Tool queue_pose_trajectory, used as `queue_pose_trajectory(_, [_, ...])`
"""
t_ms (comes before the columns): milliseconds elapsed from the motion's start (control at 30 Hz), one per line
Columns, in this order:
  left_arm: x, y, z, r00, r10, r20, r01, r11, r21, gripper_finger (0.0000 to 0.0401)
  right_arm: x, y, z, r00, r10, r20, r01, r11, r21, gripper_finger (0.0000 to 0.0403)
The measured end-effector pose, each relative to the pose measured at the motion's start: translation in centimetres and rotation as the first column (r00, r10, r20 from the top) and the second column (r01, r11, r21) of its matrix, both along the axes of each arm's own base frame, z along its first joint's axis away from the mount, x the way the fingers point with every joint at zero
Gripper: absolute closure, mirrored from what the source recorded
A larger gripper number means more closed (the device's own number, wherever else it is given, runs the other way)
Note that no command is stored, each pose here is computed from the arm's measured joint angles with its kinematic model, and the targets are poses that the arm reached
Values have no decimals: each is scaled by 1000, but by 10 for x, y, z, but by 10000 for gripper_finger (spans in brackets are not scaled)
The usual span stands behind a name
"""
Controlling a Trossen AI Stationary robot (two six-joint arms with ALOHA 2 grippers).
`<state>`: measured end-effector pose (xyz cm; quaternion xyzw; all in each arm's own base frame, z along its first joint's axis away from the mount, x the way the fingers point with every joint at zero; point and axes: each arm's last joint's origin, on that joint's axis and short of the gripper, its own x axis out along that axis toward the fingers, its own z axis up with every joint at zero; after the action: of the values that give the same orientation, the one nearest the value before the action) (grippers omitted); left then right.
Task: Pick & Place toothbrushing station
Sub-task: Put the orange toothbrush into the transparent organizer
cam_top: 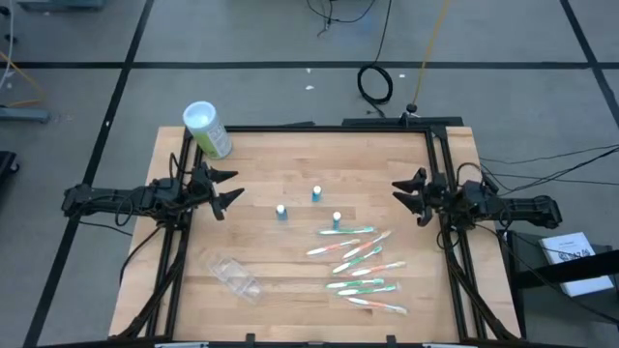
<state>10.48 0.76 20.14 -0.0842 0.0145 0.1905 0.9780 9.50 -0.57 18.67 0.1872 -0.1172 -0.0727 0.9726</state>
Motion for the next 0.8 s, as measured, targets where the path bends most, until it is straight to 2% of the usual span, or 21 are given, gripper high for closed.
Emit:
queue_pose_trajectory(200, [0, 0, 1, 1000, 0, 5, 0, 1000, 0, 93, 1, 1, -2, 999, 26, -23, -26, 1000, 1, 232])
queue_pose_trajectory(400, [0, 0, 1, 1000, 0, 6, 0, 1000, 0, 93, 1, -1, -3, 995, -74, -69, 60, 979, -194, 231])
queue_pose_trajectory(533, [0, 0, 1, 1000, -1, 6, 1, 1000, 0, 93, 4, 1, -7, 989, -80, -126, 42, 959, -280, 222])
queue_pose_trajectory(600, [0, 0, 1, 1000, -1, 6, 1, 1000, 0, 93, 7, 2, -12, 982, -63, -178, 14, 965, -263, 208])
queue_pose_trajectory(700, [0, 0, 1, 1000, -1, 7, 1, 1000, 0, 93, 14, 5, -19, 964, -39, -262, -9, 984, -177, 180])
queue_pose_trajectory(767, [0, 0, 1, 1000, -1, 6, 1, 1000, 0, 93, 18, 9, -28, 930, -19, -367, -46, 985, -169, 162])
queue_pose_trajectory(800, [0, 0, 1, 1000, -1, 6, 1, 1000, 0, 93, 20, 11, -36, 895, -10, -447, -78, 981, -179, 156])
